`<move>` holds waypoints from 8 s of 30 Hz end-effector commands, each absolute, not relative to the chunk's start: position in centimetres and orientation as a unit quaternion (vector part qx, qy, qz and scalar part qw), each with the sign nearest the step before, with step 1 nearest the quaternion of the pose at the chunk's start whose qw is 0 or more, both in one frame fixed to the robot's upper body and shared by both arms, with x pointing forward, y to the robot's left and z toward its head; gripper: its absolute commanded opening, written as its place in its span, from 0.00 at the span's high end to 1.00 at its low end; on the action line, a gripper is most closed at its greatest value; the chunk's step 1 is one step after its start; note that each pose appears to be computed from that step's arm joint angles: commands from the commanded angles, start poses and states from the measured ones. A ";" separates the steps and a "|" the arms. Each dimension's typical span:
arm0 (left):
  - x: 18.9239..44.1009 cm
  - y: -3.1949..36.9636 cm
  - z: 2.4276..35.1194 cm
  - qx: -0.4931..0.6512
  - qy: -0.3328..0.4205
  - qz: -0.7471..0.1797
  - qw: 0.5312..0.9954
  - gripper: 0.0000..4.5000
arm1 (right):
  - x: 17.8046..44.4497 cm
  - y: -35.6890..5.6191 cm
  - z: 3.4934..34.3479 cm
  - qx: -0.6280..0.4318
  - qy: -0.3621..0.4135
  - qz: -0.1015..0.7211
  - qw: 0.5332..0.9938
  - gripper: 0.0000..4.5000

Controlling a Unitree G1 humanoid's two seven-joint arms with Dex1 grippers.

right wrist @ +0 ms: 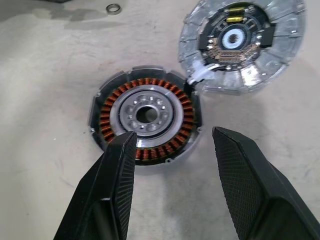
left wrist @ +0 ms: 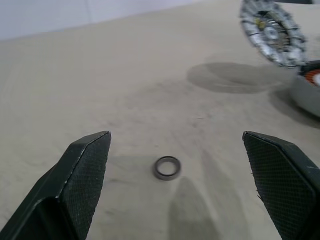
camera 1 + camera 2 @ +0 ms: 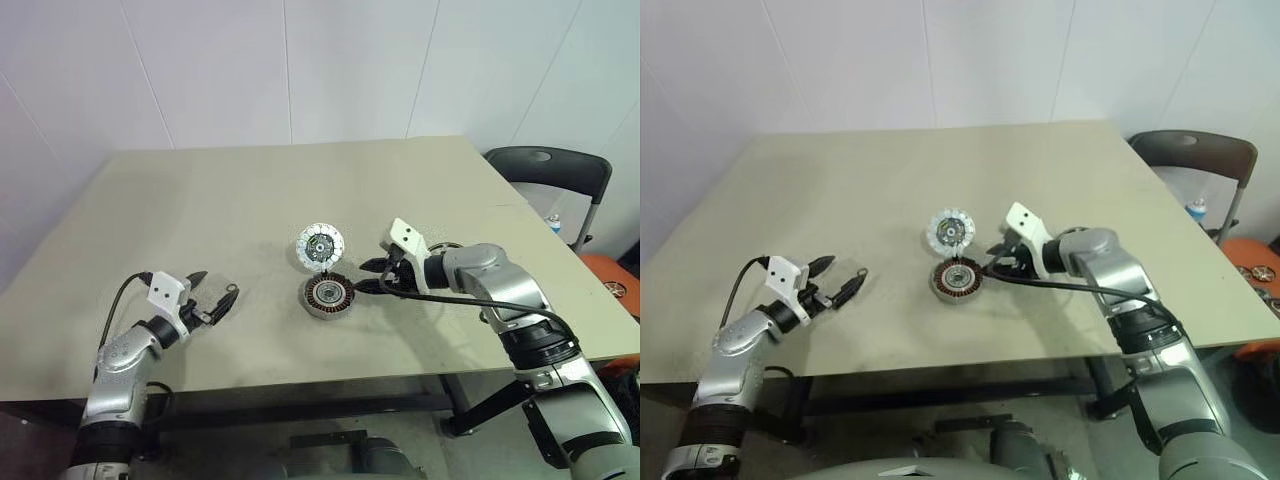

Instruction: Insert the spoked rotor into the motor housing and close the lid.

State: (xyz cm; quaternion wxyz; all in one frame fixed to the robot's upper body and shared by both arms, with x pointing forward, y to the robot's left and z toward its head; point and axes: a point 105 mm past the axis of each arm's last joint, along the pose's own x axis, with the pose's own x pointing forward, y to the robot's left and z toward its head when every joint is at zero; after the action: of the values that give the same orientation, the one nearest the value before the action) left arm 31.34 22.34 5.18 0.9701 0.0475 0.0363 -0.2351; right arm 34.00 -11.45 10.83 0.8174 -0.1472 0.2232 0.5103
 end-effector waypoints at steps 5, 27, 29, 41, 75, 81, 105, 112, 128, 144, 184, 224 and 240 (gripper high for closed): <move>33.0 22.4 4.6 0.062 0.040 -0.210 0.975 0.00 | 34.2 -10.7 12.2 -0.146 0.190 0.513 0.824 0.44; 34.2 22.1 2.9 0.078 0.102 -0.216 0.968 0.00 | 34.2 -10.0 12.0 -0.162 0.182 0.508 0.826 0.44; 34.0 22.2 2.4 0.081 0.111 -0.215 0.967 0.00 | 34.3 -10.1 12.0 -0.164 0.182 0.507 0.827 0.44; 33.6 22.9 1.3 0.074 0.132 -0.204 0.967 0.57 | 34.4 -9.7 12.0 -0.172 0.177 0.509 0.825 0.43; 35.0 15.8 10.6 0.039 -0.040 -0.371 0.927 0.95 | 33.0 -10.1 11.2 -0.146 0.187 0.531 0.814 0.43; 34.7 18.3 8.9 0.047 -0.006 -0.320 0.946 0.56 | 32.9 -10.2 10.9 -0.147 0.192 0.529 0.813 0.43; 33.1 22.1 4.0 0.044 0.133 -0.205 0.969 0.11 | 32.7 -9.7 10.6 -0.148 0.193 0.538 0.807 0.43; 34.3 21.5 3.6 0.052 0.148 -0.206 0.966 0.11 | 32.7 -9.5 10.6 -0.148 0.191 0.538 0.808 0.43; 34.0 22.1 2.1 0.064 0.182 -0.212 0.958 0.11 | 32.8 -9.6 10.6 -0.149 0.190 0.533 0.811 0.43; 33.4 22.3 1.3 0.050 0.193 -0.208 0.958 0.51 | 33.2 -9.8 10.7 -0.157 0.190 0.531 0.811 0.43; 35.2 12.9 10.9 0.021 -0.061 -0.419 0.906 0.84 | 32.9 -10.0 10.1 -0.160 0.200 0.536 0.804 0.43; 35.2 4.2 6.8 0.053 0.050 -0.608 0.790 0.84 | 30.1 -11.7 11.0 -0.134 0.205 0.538 0.807 0.43; 34.7 3.8 5.9 0.065 0.063 -0.617 0.782 0.84 | 29.7 -12.3 11.0 -0.130 0.207 0.529 0.813 0.43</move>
State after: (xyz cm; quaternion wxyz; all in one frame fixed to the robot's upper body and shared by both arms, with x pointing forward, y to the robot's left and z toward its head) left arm 34.76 4.15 5.40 0.7874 0.0562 0.0741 -0.6094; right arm 29.54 -12.26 9.38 0.8066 -0.1209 0.2356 0.5285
